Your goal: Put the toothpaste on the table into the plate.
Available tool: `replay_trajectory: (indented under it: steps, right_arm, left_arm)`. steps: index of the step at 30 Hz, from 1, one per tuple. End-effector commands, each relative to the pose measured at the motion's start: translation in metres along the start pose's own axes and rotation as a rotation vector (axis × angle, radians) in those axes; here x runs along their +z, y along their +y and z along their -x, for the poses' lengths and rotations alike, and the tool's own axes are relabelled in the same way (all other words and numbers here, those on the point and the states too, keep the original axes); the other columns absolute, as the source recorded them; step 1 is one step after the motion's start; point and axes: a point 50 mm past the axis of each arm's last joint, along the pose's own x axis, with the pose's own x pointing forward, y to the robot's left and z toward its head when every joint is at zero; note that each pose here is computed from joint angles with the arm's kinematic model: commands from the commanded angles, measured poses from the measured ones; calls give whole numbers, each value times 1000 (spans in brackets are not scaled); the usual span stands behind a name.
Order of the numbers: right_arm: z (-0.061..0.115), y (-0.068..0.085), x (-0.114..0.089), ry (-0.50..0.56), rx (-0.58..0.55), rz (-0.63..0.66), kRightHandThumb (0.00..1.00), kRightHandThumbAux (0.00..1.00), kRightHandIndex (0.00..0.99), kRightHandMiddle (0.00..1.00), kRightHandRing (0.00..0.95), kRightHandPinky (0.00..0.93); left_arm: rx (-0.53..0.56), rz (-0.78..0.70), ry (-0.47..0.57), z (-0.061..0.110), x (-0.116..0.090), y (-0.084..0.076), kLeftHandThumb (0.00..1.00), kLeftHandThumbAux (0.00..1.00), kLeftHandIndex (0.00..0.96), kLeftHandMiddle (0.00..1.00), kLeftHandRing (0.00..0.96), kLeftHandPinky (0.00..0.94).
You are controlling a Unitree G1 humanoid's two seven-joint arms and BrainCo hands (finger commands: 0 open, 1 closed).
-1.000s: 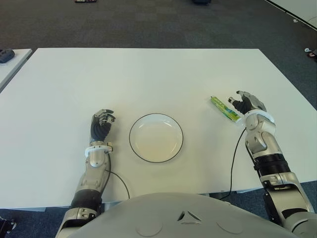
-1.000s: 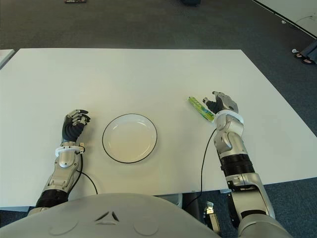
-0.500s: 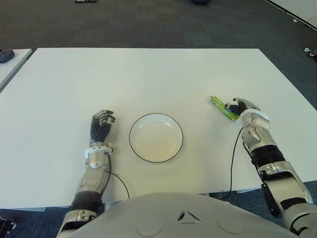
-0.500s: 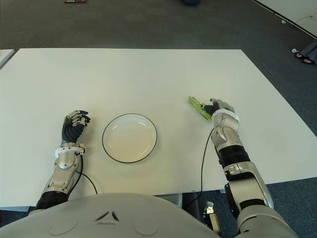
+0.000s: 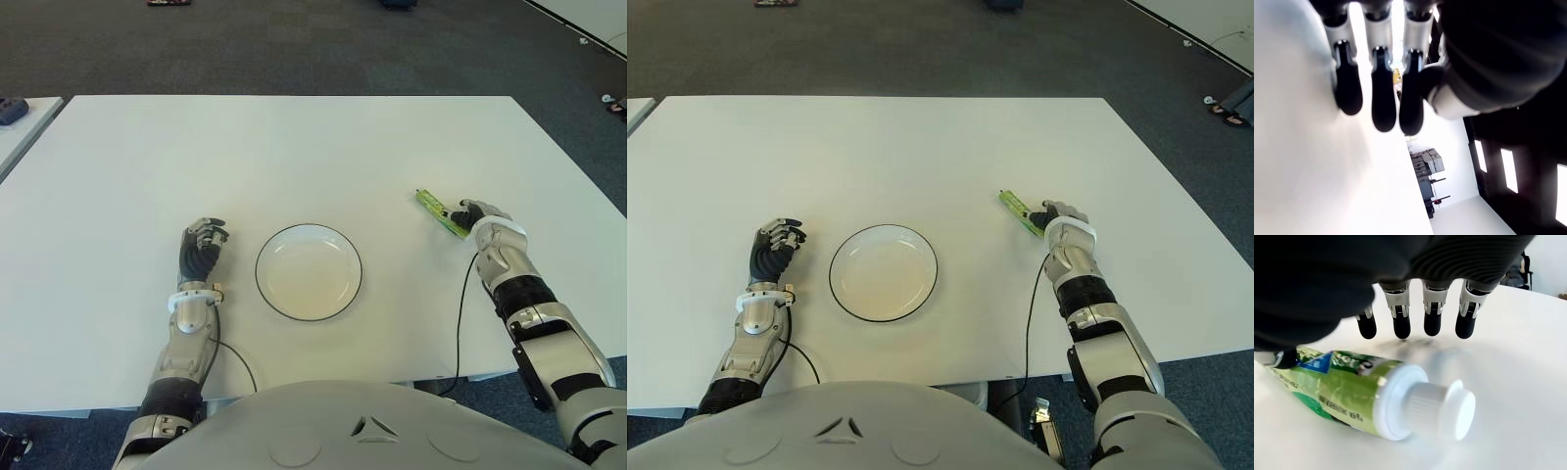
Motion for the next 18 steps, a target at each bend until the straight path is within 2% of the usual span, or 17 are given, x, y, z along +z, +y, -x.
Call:
replay_trajectory:
  steps: [1,12,18]
  right_arm:
    - [-2,10,7,-16,50,14,439,164,0,0,0,0]
    - [-4,17,14,-37,73,70,466,149,0,0,0,0]
    - [-4,34,25,-56,105,92,484,147,0,0,0,0]
  left_arm:
    - [-15,15,3,-1,1,-1,706,722,428,543,534,511]
    - [-13,27,-3,-1,1,-3,705,723,428,543,532,500]
    - [-6,16,-3,-1,1,-4,706,723,427,545,538,507]
